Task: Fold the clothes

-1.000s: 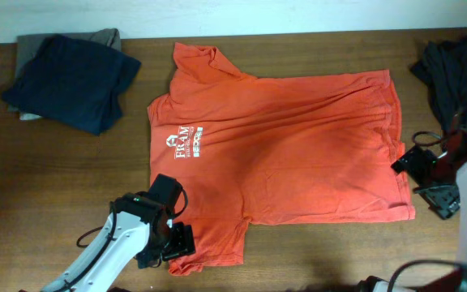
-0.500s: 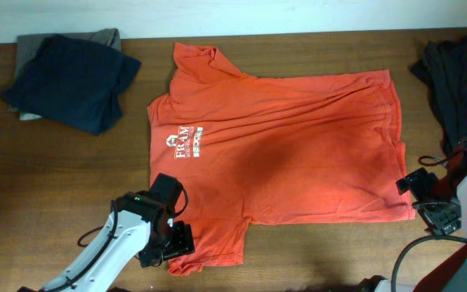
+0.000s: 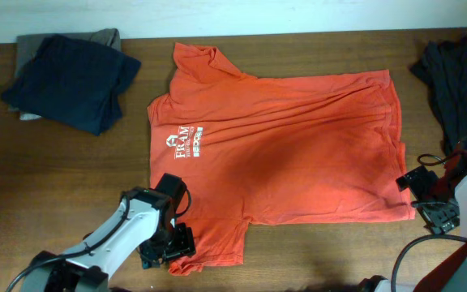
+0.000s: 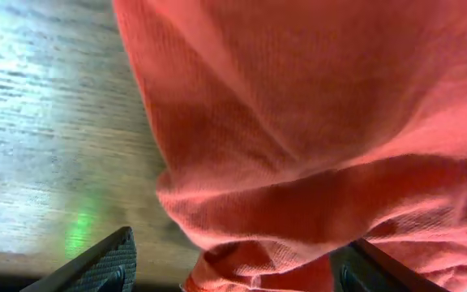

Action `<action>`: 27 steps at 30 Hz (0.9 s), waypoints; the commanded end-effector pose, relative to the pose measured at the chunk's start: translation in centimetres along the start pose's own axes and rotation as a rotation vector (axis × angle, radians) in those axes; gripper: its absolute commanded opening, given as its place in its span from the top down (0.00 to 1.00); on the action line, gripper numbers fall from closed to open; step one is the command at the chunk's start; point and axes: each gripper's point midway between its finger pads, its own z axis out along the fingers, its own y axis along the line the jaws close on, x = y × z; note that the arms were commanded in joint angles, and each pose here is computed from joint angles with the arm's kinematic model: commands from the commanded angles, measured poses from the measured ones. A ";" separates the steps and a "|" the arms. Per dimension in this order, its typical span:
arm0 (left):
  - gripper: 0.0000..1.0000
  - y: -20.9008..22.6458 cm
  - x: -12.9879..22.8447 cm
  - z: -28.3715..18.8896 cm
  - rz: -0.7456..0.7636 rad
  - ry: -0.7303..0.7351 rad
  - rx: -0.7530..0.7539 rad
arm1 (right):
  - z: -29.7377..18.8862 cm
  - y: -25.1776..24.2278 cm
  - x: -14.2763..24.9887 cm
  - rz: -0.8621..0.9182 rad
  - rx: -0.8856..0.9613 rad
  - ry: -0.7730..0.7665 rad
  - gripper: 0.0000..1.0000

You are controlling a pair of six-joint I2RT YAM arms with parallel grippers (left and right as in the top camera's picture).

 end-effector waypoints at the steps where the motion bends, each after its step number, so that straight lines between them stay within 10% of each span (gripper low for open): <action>1: 0.25 -0.4 -0.5 0.1 -0.005 -0.016 0.008 | 0.5 -0.3 0.2 0.019 0.006 0.007 0.01; 27: 0.40 -0.5 -0.6 0.9 -0.008 0.005 0.005 | 4.3 -1.4 1.0 0.118 0.020 -0.023 0.15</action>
